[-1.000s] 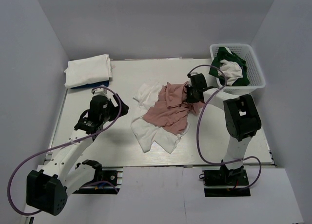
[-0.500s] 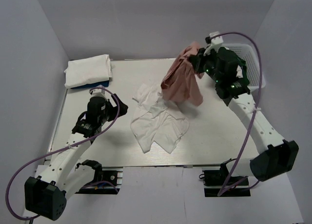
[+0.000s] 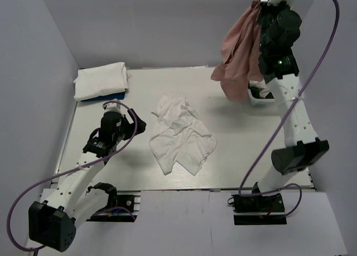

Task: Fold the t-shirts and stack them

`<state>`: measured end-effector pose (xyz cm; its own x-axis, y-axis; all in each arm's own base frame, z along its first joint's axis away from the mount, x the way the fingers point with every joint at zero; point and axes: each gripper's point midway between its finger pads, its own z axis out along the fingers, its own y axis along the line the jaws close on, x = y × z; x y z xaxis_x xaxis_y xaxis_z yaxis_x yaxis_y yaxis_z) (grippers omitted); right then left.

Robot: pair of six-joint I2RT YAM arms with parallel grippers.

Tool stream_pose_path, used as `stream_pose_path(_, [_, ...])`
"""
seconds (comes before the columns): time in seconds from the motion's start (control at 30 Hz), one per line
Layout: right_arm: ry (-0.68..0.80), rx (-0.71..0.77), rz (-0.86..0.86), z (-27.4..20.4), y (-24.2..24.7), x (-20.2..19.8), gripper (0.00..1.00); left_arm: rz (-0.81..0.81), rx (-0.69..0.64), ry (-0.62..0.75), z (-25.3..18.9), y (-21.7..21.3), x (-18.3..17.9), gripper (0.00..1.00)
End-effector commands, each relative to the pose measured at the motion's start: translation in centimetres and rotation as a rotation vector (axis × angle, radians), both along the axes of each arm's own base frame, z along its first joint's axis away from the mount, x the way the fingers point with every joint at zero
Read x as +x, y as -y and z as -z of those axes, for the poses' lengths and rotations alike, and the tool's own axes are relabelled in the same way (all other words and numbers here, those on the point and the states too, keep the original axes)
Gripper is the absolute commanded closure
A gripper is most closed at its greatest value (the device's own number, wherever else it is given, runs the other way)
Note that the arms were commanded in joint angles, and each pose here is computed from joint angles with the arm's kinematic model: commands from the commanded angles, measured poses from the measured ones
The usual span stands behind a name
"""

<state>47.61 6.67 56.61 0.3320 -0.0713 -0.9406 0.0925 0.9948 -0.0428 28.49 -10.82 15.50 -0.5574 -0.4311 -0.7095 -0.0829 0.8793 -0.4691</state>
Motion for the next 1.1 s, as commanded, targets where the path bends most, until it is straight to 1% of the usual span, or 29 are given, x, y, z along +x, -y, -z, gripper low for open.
stream_pose_path(0.0, [0.172, 0.004, 0.277, -5.8, 6.3, -0.5, 1.0, -0.025, 0.019, 0.021, -1.0, -0.5, 0.3, 0.01])
stream_pose_path(0.1, [0.239, -0.027, 0.404, -7.3, 9.1, -0.2, 1.0, -0.045, 0.038, 0.006, -0.7, -0.9, 0.4, 0.01])
stream_pose_path(0.13, [0.215, -0.074, 0.436, -6.3, 9.4, 0.7, 1.0, -0.059, 0.035, 0.003, -0.8, -1.0, 0.6, 0.01])
stream_pose_path(0.2, [0.239, -0.068, 0.501, -6.3, 11.5, 0.8, 1.0, -0.059, 0.04, -0.01, -0.6, -0.9, 0.9, 0.01])
stream_pose_path(0.23, [0.212, -0.1, 0.524, -5.2, 12.1, 1.9, 1.0, -0.058, 0.043, -0.02, -0.3, -0.9, 1.0, 0.01])
stream_pose_path(0.3, [0.199, -0.113, 0.556, -4.3, 13.5, 2.4, 1.0, -0.058, 0.046, -0.027, -0.4, -0.7, 1.5, 0.01])
stream_pose_path(0.4, [0.106, -0.142, 0.576, -0.2, 14.6, 4.6, 1.0, -0.043, 0.036, -0.029, -0.7, -0.1, 2.1, 0.01])
stream_pose_path(0.43, [0.084, -0.145, 0.598, 0.7, 15.7, 4.9, 1.0, -0.033, 0.03, -0.031, -0.7, 0.1, 2.0, 0.01])
stream_pose_path(0.53, [-0.102, -0.148, 0.56, 8.8, 16.7, 8.0, 1.0, -0.015, 0.021, -0.042, -0.2, 0.6, 2.3, 0.01])
stream_pose_path(0.57, [-0.174, -0.104, 0.511, 13.4, 16.3, 9.6, 1.0, -0.014, 0.024, -0.049, 0.3, 0.6, 2.4, 0.01])
stream_pose_path(0.6, [-0.262, -0.111, 0.458, 17.8, 15.5, 10.7, 1.0, -0.006, 0.023, -0.066, 0.8, 0.8, 2.4, 0.01])
stream_pose_path(0.63, [-0.314, -0.095, 0.475, 20.2, 17.6, 10.7, 1.0, -0.005, 0.018, -0.05, 0.1, 0.9, 2.7, 0.01])
stream_pose_path(0.67, [-0.381, -0.017, 0.464, 25.0, 18.1, 11.7, 1.0, -0.005, 0.025, -0.071, 0.4, 0.9, 2.7, 0.01])
stream_pose_path(0.7, [-0.45, 0.001, 0.441, 27.6, 18.0, 12.2, 1.0, -0.027, 0.053, -0.107, 1.0, 0.4, 2.6, 0.01])
stream_pose_path(0.73, [-0.538, 0.023, 0.452, 30.2, 19.2, 11.9, 1.0, -0.027, 0.049, -0.096, 0.1, 0.5, 2.8, 0.01])
stream_pose_path(0.77, [-0.617, 0.082, 0.437, 33.1, 19.2, 12.4, 1.0, -0.038, 0.062, -0.108, 0.2, 0.2, 2.9, 0.01])
stream_pose_path(0.8, [-0.649, 0.134, 0.374, 34.4, 18.4, 13.6, 0.98, -0.038, 0.063, -0.111, 0.1, 0.2, 2.9, 0.01])
stream_pose_path(0.83, [-0.697, 0.163, 0.366, 36.4, 18.5, 13.9, 0.62, -0.038, 0.066, -0.121, 0.1, 0.2, 2.9, 0.01])
stream_pose_path(0.87, [-0.738, 0.174, 0.333, 35.5, 18.1, 13.8, 0.19, -0.038, 0.066, -0.121, 0.1, 0.2, 2.9, 0.01])
stream_pose_path(0.9, [-0.751, 0.171, 0.304, 35.4, 17.6, 13.9, 0.1, -0.028, 0.066, -0.142, 0.5, 0.4, 2.7, 0.01])
stream_pose_path(0.93, [-0.752, 0.17, 0.288, 34.8, 17.0, 13.7, 0.1, -0.028, 0.066, -0.142, 0.5, 0.4, 2.7, 0.01])
stream_pose_path(0.97, [-0.797, 0.17, 0.229, 35.7, 15.5, 13.1, 0.1, -0.019, 0.05, -0.159, 0.9, 0.8, 2.6, 0.01])
stream_pose_path(1.0, [-0.733, 0.172, 0.171, 31.6, 14.0, 12.1, 0.1, -0.012, 0.049, -0.174, 1.4, 0.8, 2.3, 0.01])
stream_pose_path(1.03, [-0.72, 0.176, 0.061, 30.7, 11.9, 12.0, 0.1, -0.003, 0.05, -0.197, 2.2, 0.9, 2.0, 0.01])
stream_pose_path(1.07, [-0.757, 0.167, 0.02, 32.6, 10.0, 11.0, 0.1, 0.027, 0.038, -0.211, 2.5, 1.7, 1.7, 0.01])
